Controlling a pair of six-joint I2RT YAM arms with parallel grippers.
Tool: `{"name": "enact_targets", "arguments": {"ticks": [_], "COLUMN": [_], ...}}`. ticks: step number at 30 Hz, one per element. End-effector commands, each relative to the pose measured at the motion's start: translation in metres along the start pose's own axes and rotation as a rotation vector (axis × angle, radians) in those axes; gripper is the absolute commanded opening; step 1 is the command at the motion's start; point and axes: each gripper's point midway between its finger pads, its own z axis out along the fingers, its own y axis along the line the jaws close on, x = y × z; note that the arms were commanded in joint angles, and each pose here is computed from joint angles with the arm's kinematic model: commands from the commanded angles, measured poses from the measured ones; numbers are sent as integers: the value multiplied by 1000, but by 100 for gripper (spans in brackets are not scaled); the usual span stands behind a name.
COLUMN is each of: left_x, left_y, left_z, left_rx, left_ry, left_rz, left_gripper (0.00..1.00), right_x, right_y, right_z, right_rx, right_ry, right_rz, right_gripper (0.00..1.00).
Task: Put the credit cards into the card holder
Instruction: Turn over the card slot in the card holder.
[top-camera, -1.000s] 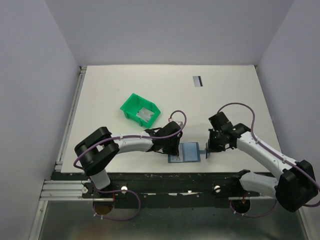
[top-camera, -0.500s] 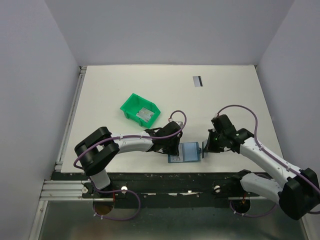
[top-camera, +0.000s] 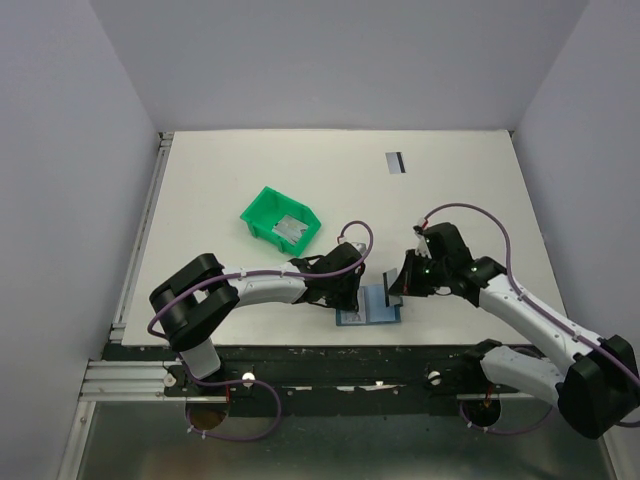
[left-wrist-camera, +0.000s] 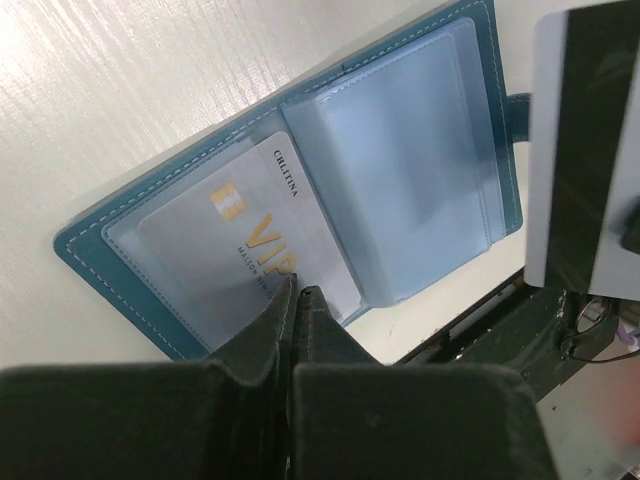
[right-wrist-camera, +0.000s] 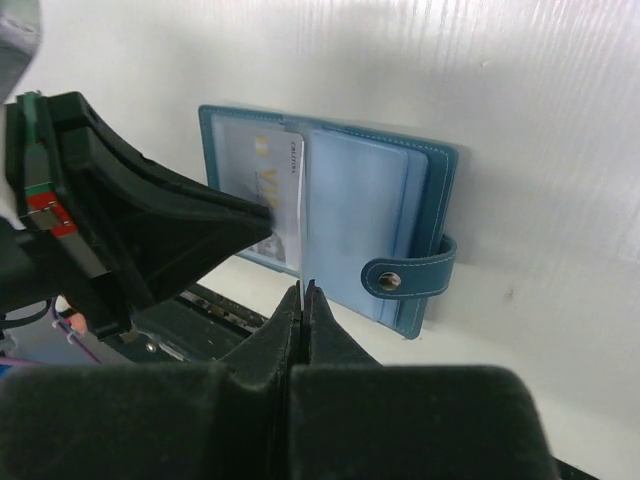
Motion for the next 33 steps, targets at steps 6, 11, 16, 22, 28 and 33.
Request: {"name": "enact_targets", "arguments": {"ticks": [6, 11, 16, 22, 28, 33], "left_x": [24, 23, 24, 25, 24, 26], "left_y": [23, 22, 23, 23, 22, 24], "left_z": [8, 8, 8, 9, 10, 10], "left_rx": [-73, -69, -71, -69, -64, -71], "left_ry": [76, 72, 74, 78, 80, 85], "left_rz": [-5, -6, -6, -7, -7, -6], "left_gripper": [0, 0, 0, 0, 0, 0], "right_x": [15, 20, 25, 22, 19, 25], "right_y": [13, 13, -19, -54, -58, -51], "right_z": [18, 27, 26, 12, 5, 13], "right_rx": [-66, -42, 167, 402, 449, 379], "right_ry": [108, 123, 130, 110, 91, 97], "right_rz": [-24, -22, -30, -61, -63, -55], "right_gripper": [0, 0, 0, 1, 0, 0]}}
